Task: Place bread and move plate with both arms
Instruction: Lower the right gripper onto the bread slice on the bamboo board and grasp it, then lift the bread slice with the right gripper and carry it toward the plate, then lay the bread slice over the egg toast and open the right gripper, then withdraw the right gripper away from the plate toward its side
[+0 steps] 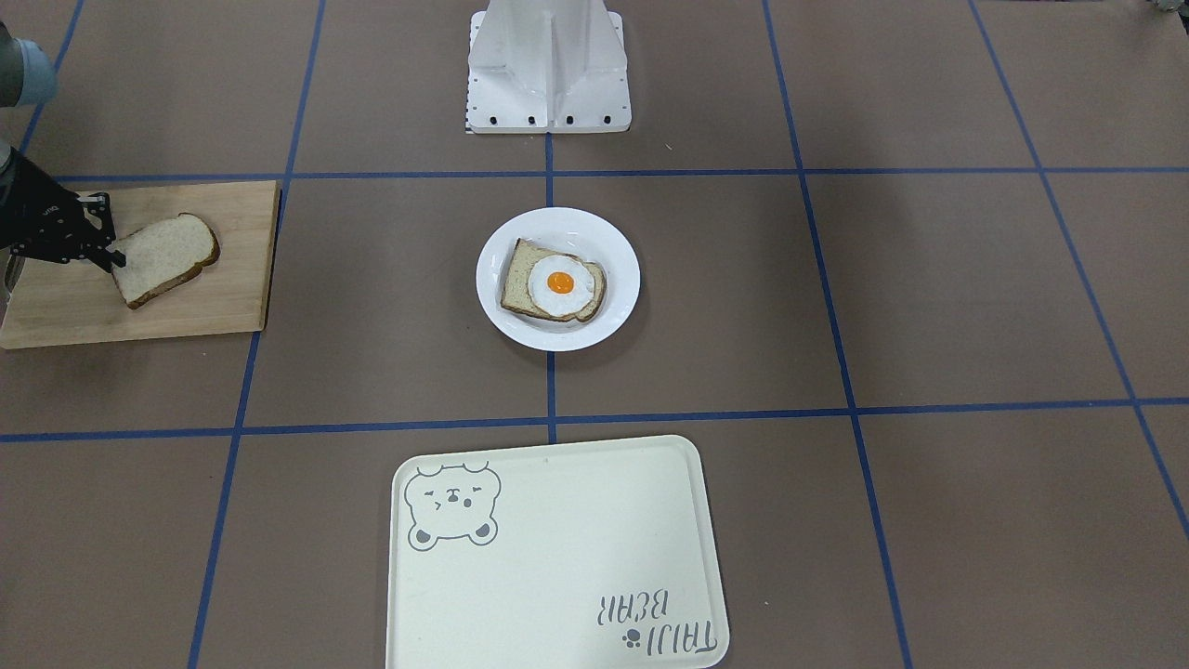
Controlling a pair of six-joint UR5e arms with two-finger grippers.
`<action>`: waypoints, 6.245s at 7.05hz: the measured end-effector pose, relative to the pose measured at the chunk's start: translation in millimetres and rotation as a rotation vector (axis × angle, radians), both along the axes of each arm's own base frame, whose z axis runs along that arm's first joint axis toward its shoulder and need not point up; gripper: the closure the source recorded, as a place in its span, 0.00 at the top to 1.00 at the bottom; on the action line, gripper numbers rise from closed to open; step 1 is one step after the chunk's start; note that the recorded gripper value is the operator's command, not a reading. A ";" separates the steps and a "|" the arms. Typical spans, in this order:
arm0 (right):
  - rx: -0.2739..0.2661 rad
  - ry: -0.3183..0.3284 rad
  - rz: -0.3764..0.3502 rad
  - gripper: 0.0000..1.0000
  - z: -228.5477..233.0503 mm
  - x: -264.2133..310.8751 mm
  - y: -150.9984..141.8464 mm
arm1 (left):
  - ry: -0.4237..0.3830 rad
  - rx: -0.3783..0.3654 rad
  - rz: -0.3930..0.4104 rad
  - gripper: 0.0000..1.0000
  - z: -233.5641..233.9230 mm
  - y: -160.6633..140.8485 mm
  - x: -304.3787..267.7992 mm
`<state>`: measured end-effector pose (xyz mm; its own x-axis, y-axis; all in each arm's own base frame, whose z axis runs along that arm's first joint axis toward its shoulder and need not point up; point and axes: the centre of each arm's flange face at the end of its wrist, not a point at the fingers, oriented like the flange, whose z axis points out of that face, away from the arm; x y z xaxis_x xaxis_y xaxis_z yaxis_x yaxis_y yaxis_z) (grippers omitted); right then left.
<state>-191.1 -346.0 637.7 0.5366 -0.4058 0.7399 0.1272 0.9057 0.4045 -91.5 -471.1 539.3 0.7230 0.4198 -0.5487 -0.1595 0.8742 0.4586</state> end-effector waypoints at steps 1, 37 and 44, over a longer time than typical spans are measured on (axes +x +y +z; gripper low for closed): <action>-0.002 0.004 0.002 0.00 1.8 1.6 1.2 | 0.000 0.000 0.000 0.98 -0.1 0.0 0.0; -0.265 -0.469 0.551 1.00 -385.7 -342.2 42.2 | 0.016 -0.043 -0.041 0.98 1.7 -0.4 0.1; -0.236 -0.163 0.449 1.00 -344.5 -175.3 -139.5 | 0.080 0.104 -0.114 0.98 -71.1 -25.6 24.4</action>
<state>-366.3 -485.4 293.2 0.4896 0.0251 0.8716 -0.3418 0.9251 0.1653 -67.1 -496.8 468.2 0.7252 0.3951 -0.5639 -0.0213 0.8315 0.5551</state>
